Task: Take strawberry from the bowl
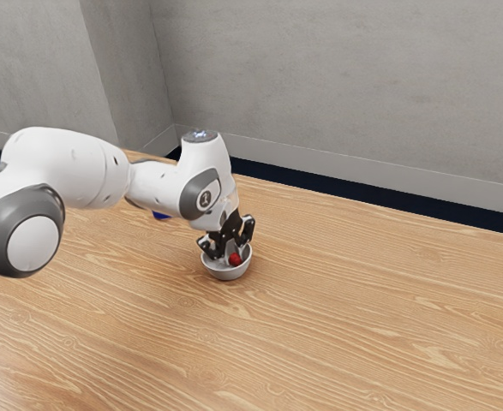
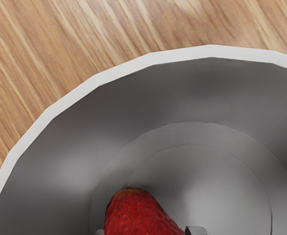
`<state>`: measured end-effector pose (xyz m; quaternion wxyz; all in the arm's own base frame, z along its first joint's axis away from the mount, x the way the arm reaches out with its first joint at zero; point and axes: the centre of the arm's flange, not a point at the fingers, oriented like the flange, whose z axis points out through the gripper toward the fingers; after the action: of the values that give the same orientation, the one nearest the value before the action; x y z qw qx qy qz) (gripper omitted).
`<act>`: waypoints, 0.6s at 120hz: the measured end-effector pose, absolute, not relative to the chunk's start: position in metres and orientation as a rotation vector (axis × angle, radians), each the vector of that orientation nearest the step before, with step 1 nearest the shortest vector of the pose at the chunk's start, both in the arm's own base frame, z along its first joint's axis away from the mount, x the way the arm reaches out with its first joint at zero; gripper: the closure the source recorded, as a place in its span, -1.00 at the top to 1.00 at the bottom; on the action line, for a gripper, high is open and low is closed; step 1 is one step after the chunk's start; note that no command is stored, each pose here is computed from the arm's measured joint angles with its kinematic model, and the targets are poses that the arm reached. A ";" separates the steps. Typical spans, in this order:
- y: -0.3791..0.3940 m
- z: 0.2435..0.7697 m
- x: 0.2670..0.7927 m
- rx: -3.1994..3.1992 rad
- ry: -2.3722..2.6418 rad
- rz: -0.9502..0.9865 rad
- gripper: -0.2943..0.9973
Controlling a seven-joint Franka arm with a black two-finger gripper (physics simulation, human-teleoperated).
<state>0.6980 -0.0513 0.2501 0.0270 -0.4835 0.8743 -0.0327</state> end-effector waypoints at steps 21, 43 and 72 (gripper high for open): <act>-0.052 0.252 0.699 -1.479 2.696 -0.119 -0.47; -0.057 0.277 0.698 -1.447 2.671 -0.169 -0.55; -0.104 0.316 0.687 -1.347 2.679 -0.221 -0.47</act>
<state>0.6874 -0.1036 0.3157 0.0676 -0.4470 0.8890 -0.0733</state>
